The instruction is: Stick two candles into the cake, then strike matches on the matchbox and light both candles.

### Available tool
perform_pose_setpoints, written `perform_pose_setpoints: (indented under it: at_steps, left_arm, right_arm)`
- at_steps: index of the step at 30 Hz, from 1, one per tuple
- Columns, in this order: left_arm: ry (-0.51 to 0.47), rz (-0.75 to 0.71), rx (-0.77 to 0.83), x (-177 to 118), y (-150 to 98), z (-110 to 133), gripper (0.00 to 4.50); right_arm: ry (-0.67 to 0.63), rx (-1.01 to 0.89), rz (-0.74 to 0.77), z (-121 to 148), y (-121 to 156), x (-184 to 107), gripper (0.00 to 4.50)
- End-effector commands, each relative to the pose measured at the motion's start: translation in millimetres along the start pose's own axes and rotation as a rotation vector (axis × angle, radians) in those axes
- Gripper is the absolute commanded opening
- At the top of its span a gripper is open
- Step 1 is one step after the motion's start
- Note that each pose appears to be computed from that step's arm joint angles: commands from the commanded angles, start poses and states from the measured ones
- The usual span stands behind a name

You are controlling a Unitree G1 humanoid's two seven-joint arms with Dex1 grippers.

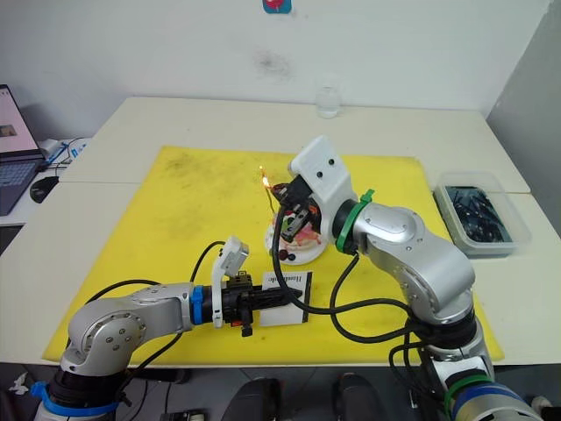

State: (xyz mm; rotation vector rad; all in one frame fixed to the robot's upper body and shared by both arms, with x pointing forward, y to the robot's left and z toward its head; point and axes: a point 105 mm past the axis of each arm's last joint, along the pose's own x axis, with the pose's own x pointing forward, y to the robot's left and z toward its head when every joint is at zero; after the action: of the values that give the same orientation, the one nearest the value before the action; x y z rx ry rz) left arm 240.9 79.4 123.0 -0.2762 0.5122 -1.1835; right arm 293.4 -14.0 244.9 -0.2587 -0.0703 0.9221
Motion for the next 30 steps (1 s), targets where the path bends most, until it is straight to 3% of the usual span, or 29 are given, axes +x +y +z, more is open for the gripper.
perform_pose_setpoints:
  at_steps: [1, 30]
  left_arm:
    - [-0.017, -0.021, 0.022, 1.1, -4.2, 4.1, 0.00]
    - [-0.017, -0.027, 0.022, 2.7, -5.7, 5.2, 0.00]
  right_arm:
    - [-0.050, -0.023, -0.019, 12.2, -2.1, -3.2, 0.05]
    - [-0.077, -0.033, -0.051, 18.6, -7.9, 6.4, 0.05]
